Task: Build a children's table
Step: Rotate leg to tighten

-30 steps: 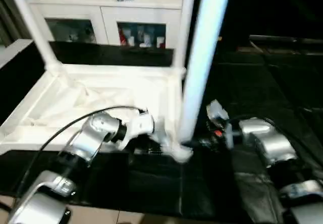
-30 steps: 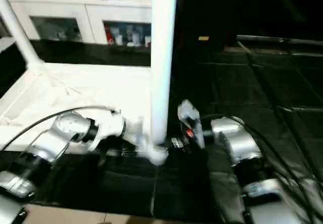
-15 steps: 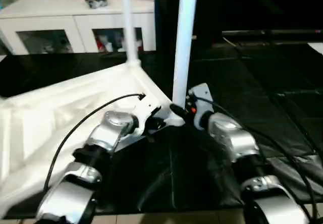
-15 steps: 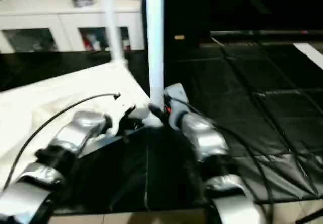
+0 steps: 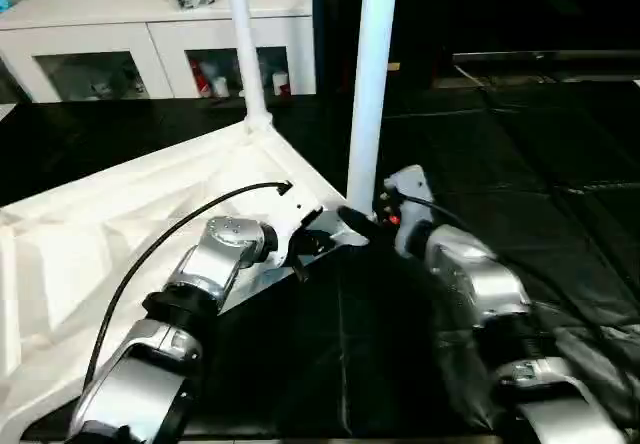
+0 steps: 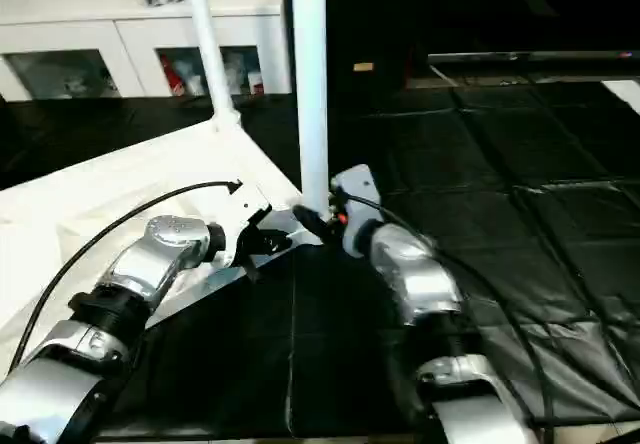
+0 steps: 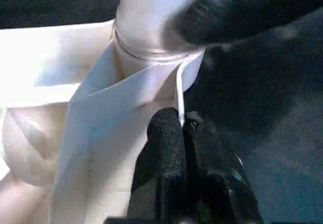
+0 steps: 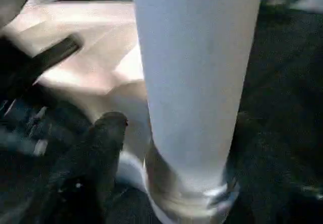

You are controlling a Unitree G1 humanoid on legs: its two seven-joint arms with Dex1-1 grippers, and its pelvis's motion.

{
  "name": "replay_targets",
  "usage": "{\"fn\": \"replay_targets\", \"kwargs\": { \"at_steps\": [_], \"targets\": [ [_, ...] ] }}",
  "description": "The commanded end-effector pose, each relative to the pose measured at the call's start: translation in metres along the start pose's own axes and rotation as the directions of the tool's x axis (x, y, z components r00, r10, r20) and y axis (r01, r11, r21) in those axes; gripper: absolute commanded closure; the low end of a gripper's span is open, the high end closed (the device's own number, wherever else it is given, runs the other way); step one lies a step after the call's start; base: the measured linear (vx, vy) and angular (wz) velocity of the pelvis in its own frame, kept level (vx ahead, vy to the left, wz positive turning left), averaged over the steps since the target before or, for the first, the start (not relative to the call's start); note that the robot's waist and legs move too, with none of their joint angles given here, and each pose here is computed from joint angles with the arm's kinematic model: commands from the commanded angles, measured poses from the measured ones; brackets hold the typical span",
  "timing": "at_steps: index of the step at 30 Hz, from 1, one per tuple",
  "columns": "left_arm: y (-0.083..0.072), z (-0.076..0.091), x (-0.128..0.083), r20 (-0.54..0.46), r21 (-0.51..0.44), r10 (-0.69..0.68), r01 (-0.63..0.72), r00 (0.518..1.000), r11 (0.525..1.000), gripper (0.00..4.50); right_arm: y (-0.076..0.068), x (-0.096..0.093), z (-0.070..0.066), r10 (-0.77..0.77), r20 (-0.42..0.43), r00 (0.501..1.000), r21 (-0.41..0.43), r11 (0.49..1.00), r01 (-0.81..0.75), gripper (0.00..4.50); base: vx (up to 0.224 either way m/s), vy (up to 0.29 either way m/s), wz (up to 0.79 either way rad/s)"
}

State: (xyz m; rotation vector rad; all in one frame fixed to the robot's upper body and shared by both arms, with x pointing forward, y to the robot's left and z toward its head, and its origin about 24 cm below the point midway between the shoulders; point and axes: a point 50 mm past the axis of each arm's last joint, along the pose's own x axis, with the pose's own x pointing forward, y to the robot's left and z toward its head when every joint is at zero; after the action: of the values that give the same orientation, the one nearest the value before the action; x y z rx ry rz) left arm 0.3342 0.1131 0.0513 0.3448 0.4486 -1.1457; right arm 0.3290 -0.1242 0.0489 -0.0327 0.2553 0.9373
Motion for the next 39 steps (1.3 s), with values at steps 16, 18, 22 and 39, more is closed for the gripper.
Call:
{"fn": "replay_targets", "kwargs": {
  "at_steps": [16, 18, 22, 39],
  "targets": [
    [-0.023, -0.005, -0.026, -0.148, 0.263, -0.398, 0.424, 0.905, 0.866, 4.50, 0.005, -0.036, 0.004, 0.512, -0.131, 0.849, -0.070, 0.849, -0.523, 0.83, 0.000, 0.000, 0.00],
    [-0.024, -0.005, -0.027, -0.149, 0.266, -0.409, 0.435, 0.900, 0.860, 4.50, 0.006, -0.036, 0.004, 0.531, -0.129, 0.838, -0.062, 0.839, -0.541, 0.88, 0.000, 0.000, 0.00],
    [-0.029, -0.005, -0.028, -0.160, 0.278, -0.445, 0.473, 0.881, 0.836, 4.50, 0.010, -0.033, 0.006, 0.568, -0.114, 0.815, -0.054, 0.816, -0.576, 1.29, 0.000, 0.000, 0.00],
    [-0.034, -0.009, -0.027, -0.167, 0.269, -0.456, 0.485, 0.874, 0.832, 4.50, 0.018, -0.024, 0.004, 0.624, -0.092, 0.776, 0.010, 0.780, -0.626, 2.46, 0.000, 0.000, 0.00]
  ]
}}
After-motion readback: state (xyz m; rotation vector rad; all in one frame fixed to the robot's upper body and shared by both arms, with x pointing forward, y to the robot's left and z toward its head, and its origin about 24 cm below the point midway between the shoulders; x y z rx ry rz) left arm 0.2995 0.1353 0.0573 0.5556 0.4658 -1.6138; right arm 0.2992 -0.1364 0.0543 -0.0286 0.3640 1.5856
